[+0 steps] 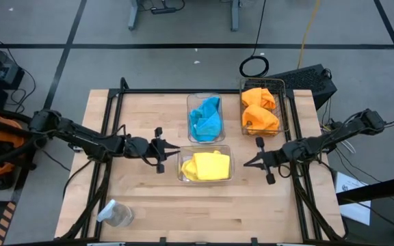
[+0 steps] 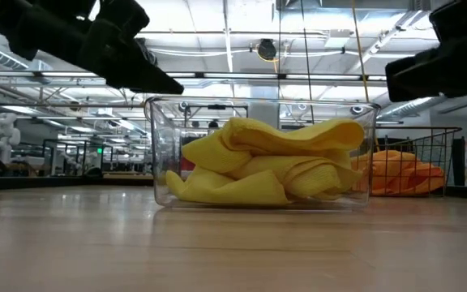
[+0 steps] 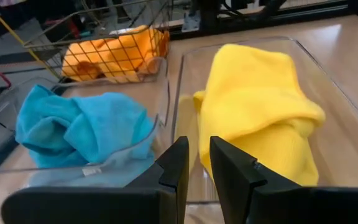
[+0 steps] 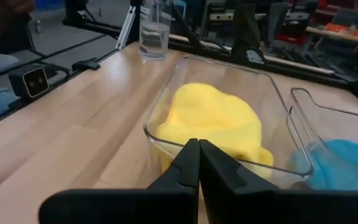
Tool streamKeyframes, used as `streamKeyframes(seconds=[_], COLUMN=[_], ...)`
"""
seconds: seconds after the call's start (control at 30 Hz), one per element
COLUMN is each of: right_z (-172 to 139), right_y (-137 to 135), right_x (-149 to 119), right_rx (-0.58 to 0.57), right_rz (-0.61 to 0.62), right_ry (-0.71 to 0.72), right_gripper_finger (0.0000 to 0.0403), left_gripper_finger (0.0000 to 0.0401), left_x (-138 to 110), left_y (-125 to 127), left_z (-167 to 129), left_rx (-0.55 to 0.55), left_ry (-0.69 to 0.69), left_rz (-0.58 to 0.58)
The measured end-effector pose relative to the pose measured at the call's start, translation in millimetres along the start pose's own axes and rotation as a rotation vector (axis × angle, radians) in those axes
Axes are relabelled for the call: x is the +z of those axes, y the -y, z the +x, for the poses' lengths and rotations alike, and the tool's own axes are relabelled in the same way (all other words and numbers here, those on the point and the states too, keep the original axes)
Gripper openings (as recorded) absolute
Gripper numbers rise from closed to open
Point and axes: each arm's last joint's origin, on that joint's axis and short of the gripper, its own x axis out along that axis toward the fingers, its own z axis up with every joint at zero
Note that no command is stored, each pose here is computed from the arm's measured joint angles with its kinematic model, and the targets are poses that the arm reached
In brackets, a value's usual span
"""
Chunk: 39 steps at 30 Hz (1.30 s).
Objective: Sort microfiber towel by color & place in baskets
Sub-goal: Return to Home Position
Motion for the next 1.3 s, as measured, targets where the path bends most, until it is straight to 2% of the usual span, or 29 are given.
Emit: streamKeyframes(seconds=[0.17, 0.2, 0.37, 0.6, 0.83, 0.9, 1.07, 1.3], right_z=[-5.3, -5.5, -5.3, -5.2, -5.2, -5.2, -5.2, -5.2], right_y=[-1.1, -1.3, -1.0, -1.4, -1.4, -1.4, -1.4, -1.3], right_x=[-18.0, -20.8, -19.9, -23.3, -23.4, -23.5, -23.5, -23.5], right_rx=[-0.008, -0.009, -0.011, -0.008, -0.009, -0.009, -0.009, -0.011], right_rz=[0.016, 0.01, 0.012, 0.026, 0.036, 0.037, 0.054, 0.057], right_ry=[0.069, 0.048, 0.048, 0.015, 0.013, 0.012, 0.012, 0.011], right_gripper_finger=[0.0, 0.0, 0.0, 0.0, 0.0, 0.0, 0.0, 0.0], left_gripper_finger=[0.0073, 0.0073, 0.0073, 0.007, 0.0009, 0.0006, 0.0003, 0.0003], left_x=[-13.3, -14.9, -21.4, -24.6, -24.8, -24.9, -42.5, -68.7], left_y=[-1.8, -1.8, -1.6, -0.8, 2.4, 2.8, 2.5, -3.6], left_z=[-1.4, -1.7, -4.5, -5.5, -6.1, -6.2, -12.4, -33.6], left_rx=[-0.016, -0.016, -0.029, -0.057, -0.17, -0.182, -0.177, -0.083], left_ry=[-0.025, -0.024, 0.024, 0.025, 0.033, 0.034, 0.046, 0.082], left_rz=[0.0, 0.0, 0.014, 0.029, 0.046, 0.048, 0.04, -0.024])
